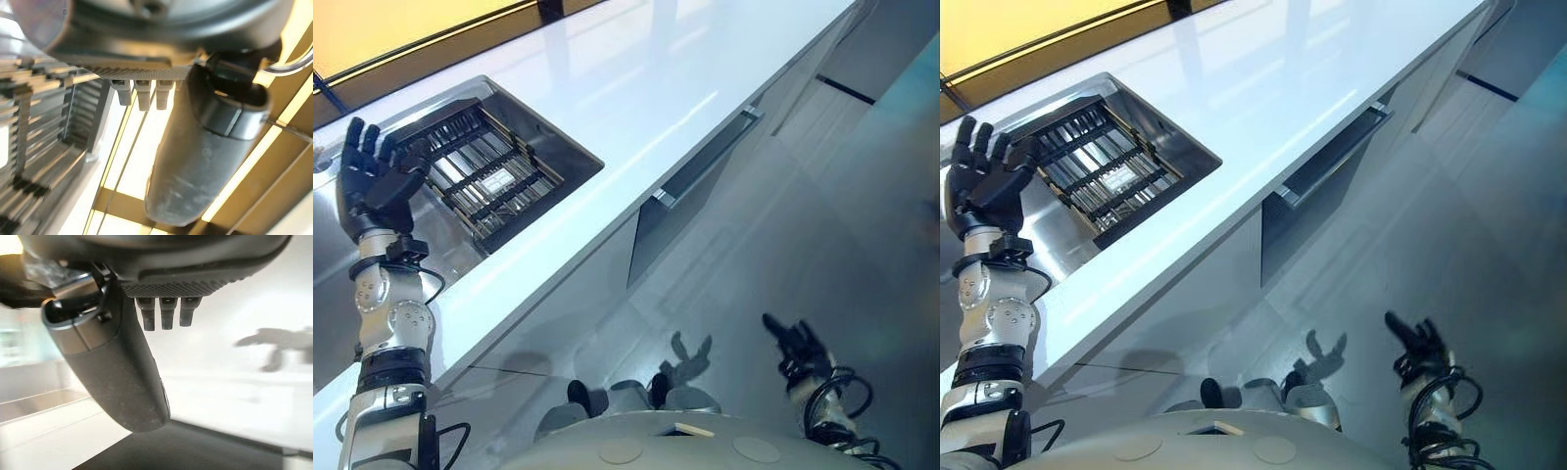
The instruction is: Pick up plates and place into dishwasher.
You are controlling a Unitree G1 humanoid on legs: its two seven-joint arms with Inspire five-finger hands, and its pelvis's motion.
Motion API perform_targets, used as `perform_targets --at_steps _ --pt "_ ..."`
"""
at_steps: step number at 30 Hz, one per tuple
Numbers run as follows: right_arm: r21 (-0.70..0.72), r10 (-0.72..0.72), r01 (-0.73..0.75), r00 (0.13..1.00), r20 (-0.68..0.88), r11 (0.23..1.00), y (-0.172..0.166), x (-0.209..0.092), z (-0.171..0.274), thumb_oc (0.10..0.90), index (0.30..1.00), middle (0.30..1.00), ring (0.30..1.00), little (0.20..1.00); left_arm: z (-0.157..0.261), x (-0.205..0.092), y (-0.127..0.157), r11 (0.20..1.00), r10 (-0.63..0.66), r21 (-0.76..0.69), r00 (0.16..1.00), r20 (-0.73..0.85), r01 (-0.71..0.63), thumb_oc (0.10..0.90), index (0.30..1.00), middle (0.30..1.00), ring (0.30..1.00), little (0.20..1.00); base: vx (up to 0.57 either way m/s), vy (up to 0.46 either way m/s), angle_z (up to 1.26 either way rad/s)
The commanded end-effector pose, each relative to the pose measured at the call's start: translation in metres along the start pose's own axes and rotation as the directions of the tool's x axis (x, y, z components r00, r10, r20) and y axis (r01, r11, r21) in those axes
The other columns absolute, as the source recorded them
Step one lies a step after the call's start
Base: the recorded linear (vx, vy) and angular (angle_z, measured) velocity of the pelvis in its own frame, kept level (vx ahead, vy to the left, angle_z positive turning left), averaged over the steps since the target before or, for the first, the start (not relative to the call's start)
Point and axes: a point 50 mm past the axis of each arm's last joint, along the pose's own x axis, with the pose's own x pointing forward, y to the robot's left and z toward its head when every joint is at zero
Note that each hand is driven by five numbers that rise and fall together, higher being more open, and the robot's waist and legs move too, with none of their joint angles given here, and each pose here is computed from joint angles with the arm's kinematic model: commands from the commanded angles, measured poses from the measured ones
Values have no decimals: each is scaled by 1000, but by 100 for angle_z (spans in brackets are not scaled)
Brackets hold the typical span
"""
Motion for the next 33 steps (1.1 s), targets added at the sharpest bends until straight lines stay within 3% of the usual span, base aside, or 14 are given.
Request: perform_targets --at_steps 1,12,20,24,28,30,33 --pt "-151 50 -40 997 65 988 2 4 19 800 900 900 900 900 44 13 -28 997 -72 23 959 274 68 800 900 900 900 900 0 21 6" --pt "-177 53 -53 999 -4 983 -2 2 -7 800 900 900 900 900 74 23 -62 985 -159 -2 896 414 175 800 900 900 900 900 18 23 6" --pt "-233 87 -87 996 -12 969 1 0 -12 800 900 900 900 900 121 12 -116 870 -303 -147 747 592 470 800 900 900 900 900 8 6 1" --pt "-287 146 -157 988 -58 945 8 0 -17 800 900 900 900 900 126 5 -156 690 -413 -288 688 596 664 800 900 900 900 900 11 9 -4" --pt "-335 231 -256 966 -113 907 27 0 -23 800 900 900 900 900 92 -8 -215 371 -610 -548 642 465 749 800 900 900 900 900 2 -7 -11" --pt "-376 246 -275 961 -123 885 36 -1 -25 800 900 900 900 900 62 -20 -240 251 -694 -694 625 357 675 800 900 900 900 900 -5 -9 -24" --pt "-391 252 -287 958 -138 875 45 -2 -29 800 900 900 900 900 0 -57 -273 80 -818 -936 559 136 344 800 900 900 900 900 3 -19 -23"
